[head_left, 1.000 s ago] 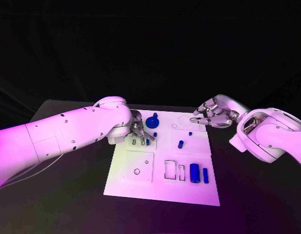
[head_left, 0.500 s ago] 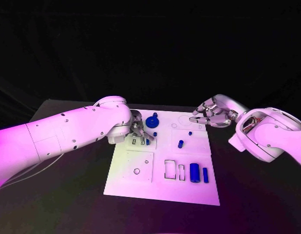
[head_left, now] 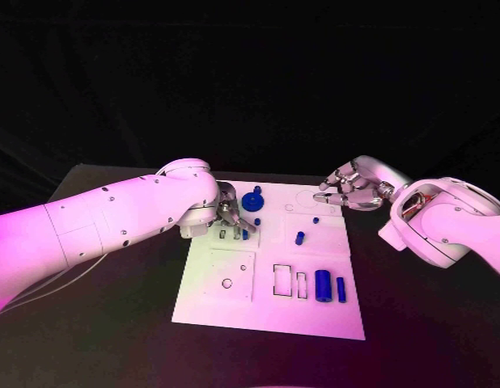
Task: Assemble the parts on the task board
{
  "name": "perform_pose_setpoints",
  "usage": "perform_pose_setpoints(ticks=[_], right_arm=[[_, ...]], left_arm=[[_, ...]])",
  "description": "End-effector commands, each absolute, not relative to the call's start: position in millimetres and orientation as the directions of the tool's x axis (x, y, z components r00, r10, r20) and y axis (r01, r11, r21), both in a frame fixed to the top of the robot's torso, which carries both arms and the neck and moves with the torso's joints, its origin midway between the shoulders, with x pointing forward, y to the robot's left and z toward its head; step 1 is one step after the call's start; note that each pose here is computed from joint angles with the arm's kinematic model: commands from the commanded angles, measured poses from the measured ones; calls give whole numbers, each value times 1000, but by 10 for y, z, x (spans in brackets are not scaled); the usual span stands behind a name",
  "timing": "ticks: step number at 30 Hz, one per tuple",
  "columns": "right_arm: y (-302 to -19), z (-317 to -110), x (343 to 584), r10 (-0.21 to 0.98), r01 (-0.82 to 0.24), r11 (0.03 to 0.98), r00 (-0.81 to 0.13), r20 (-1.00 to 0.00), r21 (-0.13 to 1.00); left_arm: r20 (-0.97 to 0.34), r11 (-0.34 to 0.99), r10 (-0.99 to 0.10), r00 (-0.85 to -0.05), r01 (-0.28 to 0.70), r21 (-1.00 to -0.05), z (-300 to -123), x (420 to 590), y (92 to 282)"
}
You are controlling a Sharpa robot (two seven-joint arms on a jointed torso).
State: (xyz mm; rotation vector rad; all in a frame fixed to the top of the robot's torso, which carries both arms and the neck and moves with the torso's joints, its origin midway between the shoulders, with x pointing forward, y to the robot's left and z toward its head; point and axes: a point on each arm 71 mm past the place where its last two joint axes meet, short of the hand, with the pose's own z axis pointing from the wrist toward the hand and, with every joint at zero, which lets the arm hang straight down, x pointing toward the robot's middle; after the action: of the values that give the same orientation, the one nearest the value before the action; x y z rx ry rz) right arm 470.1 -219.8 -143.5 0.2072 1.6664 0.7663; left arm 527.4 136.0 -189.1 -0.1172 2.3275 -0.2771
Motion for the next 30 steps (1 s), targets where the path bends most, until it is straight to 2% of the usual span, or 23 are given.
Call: perform_pose_setpoints(ticks=[1,30], right_arm=[[-2187,-1445,4698,520,-274,768,-264,-813,580],[-2191,-1445,4701,518,-273,770,-259,-815,576]], left_arm=[[-682,969,-163,-713,14,-246,-1899,5262,1328],[-675,965,-181,-715,3,-262,-1907,5277,1299]])
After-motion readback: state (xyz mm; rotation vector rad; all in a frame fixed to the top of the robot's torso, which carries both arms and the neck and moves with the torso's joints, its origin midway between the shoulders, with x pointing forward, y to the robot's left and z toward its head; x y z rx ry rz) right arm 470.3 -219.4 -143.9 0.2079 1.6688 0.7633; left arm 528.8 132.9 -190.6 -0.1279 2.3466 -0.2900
